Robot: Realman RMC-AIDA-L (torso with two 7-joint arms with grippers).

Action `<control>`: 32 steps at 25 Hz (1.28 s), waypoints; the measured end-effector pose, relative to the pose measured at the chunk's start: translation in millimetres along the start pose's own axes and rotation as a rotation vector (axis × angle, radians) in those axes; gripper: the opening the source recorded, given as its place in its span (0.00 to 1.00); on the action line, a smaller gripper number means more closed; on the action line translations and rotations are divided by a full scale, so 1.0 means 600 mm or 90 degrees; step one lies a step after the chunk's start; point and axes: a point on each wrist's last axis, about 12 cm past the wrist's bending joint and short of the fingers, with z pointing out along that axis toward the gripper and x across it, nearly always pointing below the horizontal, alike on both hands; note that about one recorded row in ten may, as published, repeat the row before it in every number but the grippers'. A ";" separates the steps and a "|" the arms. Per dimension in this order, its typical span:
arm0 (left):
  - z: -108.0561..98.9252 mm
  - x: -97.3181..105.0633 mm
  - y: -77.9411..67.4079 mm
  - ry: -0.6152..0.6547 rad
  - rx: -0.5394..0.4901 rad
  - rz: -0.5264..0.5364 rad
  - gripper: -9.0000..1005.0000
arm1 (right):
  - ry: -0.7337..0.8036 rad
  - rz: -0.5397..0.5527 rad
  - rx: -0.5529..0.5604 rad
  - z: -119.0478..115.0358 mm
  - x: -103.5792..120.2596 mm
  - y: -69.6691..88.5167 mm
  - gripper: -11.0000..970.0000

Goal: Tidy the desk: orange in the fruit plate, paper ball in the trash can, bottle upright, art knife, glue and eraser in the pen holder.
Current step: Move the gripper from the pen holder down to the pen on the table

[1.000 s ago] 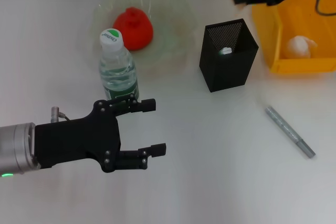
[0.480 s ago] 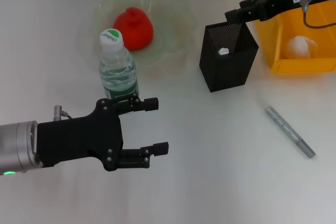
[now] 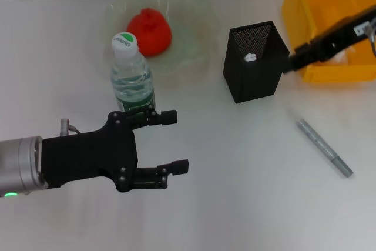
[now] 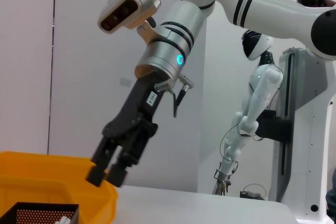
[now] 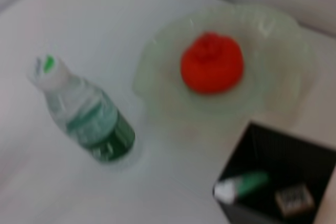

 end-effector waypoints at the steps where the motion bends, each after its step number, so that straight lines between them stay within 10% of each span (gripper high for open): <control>1: 0.000 0.000 0.000 0.000 0.000 0.000 0.83 | 0.021 0.003 0.008 0.003 0.004 0.004 0.60; 8: 0.000 0.000 0.002 0.003 -0.003 0.001 0.83 | 0.212 0.036 0.098 0.074 0.041 0.021 0.60; 32: 0.004 0.003 0.004 0.007 -0.009 0.003 0.83 | 0.256 0.039 0.140 0.137 0.054 0.013 0.56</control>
